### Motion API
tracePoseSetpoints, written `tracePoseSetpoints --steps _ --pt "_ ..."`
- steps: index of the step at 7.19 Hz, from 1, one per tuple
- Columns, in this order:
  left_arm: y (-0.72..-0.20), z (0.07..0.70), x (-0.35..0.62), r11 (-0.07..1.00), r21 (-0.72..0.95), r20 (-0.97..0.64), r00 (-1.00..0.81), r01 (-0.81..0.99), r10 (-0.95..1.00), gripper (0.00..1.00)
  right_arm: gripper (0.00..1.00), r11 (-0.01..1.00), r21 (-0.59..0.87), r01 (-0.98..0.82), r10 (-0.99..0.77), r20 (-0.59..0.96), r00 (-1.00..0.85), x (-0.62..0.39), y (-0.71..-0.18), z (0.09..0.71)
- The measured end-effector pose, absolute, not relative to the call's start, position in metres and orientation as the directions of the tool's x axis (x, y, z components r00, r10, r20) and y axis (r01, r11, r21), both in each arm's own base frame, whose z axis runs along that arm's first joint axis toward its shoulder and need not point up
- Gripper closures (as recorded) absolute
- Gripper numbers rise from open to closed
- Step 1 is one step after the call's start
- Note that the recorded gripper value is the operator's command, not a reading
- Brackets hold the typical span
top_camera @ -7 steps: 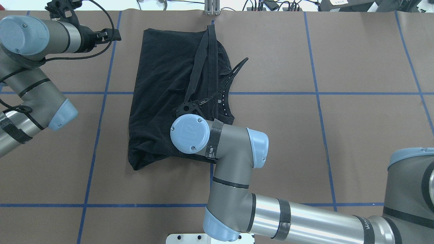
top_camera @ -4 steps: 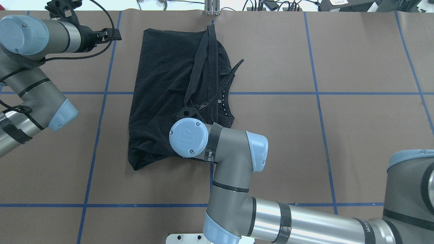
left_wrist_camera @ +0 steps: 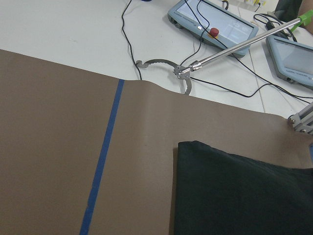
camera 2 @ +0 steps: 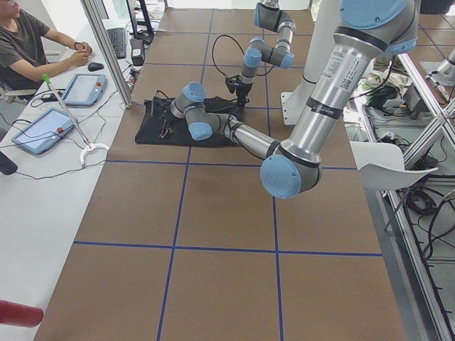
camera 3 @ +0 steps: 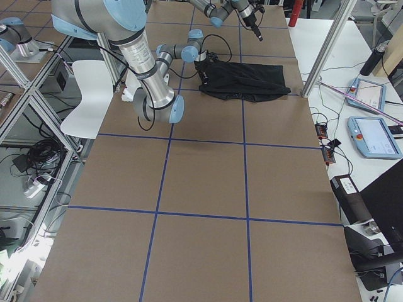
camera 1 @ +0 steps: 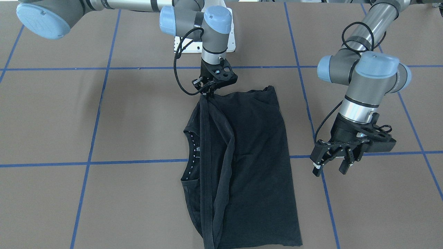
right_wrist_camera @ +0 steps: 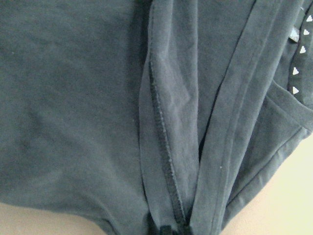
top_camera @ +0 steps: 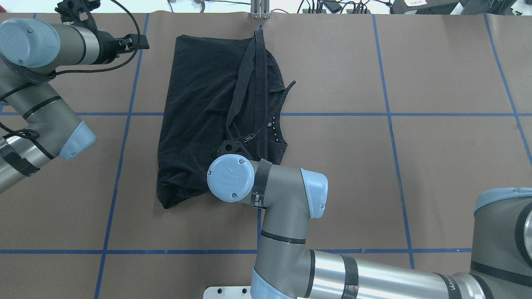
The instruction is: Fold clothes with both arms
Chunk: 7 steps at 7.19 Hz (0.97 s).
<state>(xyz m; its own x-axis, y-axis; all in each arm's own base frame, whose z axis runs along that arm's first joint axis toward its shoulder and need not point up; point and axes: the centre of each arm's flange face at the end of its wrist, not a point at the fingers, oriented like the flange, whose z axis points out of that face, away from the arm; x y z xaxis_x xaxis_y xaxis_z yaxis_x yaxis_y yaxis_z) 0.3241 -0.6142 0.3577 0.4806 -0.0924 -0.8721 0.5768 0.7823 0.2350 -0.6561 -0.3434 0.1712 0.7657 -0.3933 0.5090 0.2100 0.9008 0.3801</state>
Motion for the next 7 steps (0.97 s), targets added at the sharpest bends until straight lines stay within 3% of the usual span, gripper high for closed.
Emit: tracePoseSetpoints --steps 4,7 --pt "-0.614 0.358 0.325 0.783 0.228 -0.873 0.477 0.579 -0.099 0.01 1.00 0.902 0.380 0.205 -0.389 0.511 0.766 -0.640 -0.347 0.178" --pt "-0.614 0.355 0.325 0.782 0.228 -0.876 0.473 0.581 -0.096 0.01 1.00 0.902 0.374 0.215 -0.392 0.503 0.771 -0.572 -0.315 0.228"
